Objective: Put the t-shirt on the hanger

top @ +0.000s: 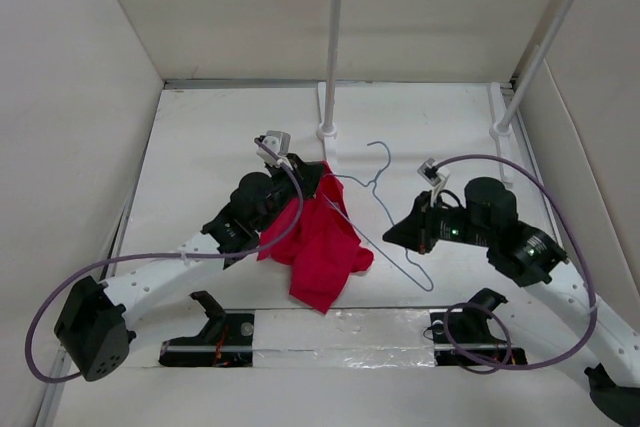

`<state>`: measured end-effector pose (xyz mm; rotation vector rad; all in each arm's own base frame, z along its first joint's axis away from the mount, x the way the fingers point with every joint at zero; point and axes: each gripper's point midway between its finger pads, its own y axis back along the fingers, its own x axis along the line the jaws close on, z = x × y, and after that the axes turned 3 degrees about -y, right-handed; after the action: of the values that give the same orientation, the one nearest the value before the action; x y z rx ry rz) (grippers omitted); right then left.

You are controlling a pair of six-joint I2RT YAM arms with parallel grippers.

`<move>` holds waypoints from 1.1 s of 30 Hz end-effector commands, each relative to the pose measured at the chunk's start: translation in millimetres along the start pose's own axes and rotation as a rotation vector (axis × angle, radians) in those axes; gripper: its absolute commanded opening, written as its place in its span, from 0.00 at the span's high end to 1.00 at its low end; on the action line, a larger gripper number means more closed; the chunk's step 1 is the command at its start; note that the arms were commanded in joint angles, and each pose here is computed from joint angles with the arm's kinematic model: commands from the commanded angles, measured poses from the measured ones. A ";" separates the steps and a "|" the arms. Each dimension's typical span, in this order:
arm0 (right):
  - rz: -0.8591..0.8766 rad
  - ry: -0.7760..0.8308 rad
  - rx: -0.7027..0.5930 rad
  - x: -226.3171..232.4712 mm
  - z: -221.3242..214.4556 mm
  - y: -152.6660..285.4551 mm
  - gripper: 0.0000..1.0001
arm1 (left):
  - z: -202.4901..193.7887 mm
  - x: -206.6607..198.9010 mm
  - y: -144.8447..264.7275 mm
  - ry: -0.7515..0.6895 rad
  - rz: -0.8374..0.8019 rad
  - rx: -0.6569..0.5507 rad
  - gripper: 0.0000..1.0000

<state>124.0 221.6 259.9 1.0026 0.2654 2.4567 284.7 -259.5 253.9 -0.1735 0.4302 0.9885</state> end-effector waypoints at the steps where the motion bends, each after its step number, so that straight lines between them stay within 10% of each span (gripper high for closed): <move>1: 0.093 0.062 -0.151 20.3 39.3 -17.1 1.00 | 19.1 -16.8 11.0 0.038 -0.073 -0.061 1.00; 33: -0.011 0.198 -0.643 53.7 140.7 -104.1 1.00 | 77.5 -50.0 95.2 0.181 -0.273 -0.201 1.00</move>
<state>205.6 339.7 281.2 0.6113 -0.1359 2.4075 212.2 -214.5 332.6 -0.4439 0.4723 0.8282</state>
